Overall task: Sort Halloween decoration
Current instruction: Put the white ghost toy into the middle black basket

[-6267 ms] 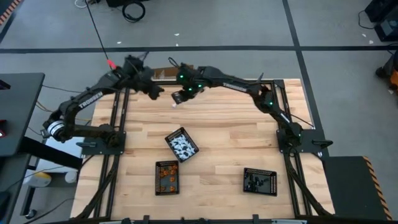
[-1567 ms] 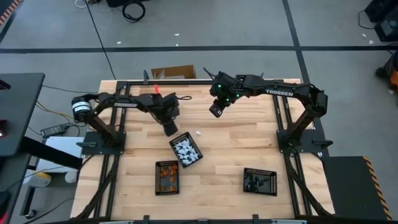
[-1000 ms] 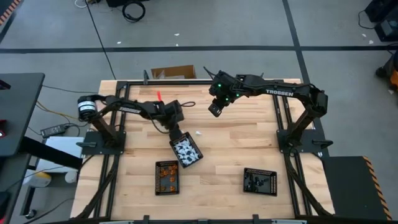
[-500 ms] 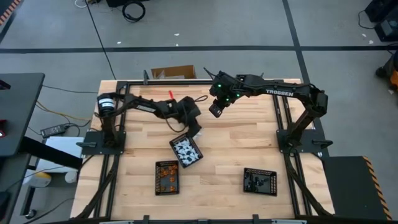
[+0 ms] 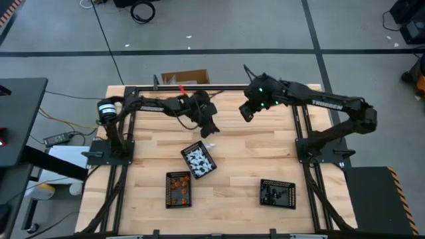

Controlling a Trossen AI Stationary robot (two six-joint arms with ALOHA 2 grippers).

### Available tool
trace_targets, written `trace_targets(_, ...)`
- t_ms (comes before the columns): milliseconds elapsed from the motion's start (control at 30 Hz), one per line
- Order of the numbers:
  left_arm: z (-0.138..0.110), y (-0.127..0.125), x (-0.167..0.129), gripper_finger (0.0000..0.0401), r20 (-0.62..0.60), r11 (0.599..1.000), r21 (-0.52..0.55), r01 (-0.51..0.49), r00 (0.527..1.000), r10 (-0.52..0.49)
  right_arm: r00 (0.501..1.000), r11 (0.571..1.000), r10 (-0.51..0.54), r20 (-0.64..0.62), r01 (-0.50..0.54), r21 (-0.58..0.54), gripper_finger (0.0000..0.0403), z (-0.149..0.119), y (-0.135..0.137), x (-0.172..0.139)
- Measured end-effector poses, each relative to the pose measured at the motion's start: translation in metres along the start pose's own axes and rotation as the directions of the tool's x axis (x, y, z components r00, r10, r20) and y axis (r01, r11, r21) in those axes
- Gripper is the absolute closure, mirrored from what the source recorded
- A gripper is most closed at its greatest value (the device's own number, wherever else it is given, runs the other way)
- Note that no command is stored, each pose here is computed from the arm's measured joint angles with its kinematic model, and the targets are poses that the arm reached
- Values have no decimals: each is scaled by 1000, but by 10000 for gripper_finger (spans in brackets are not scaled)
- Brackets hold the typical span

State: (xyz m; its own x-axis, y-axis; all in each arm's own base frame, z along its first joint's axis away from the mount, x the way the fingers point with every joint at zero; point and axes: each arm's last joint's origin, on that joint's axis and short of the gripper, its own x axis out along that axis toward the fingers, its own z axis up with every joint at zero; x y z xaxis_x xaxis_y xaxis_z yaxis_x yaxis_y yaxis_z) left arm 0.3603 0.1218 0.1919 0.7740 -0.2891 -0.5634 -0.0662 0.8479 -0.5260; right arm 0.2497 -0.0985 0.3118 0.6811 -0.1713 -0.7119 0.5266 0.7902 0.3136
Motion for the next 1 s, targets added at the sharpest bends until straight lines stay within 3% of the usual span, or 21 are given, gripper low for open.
trace_targets(167,12,-6,-35,401,68,996,82,-37,997,32,996,996,91,6,-91,26,362,-36,-1,28)
trace_targets(300,-1,-9,-57,401,165,989,137,-51,986,28,981,981,191,-21,-192,-12,362,-52,9,59)
trace_targets(533,-37,-9,-101,401,302,999,-23,-49,952,54,966,929,230,-118,-254,-269,355,-70,37,119)
trace_targets(733,-35,-27,-139,401,409,999,2,-53,911,47,958,878,229,-175,-281,-387,286,-76,52,172)
trace_targets(1000,-33,-47,-191,401,564,996,24,-83,824,55,967,876,179,-183,-241,-419,168,-69,59,218)
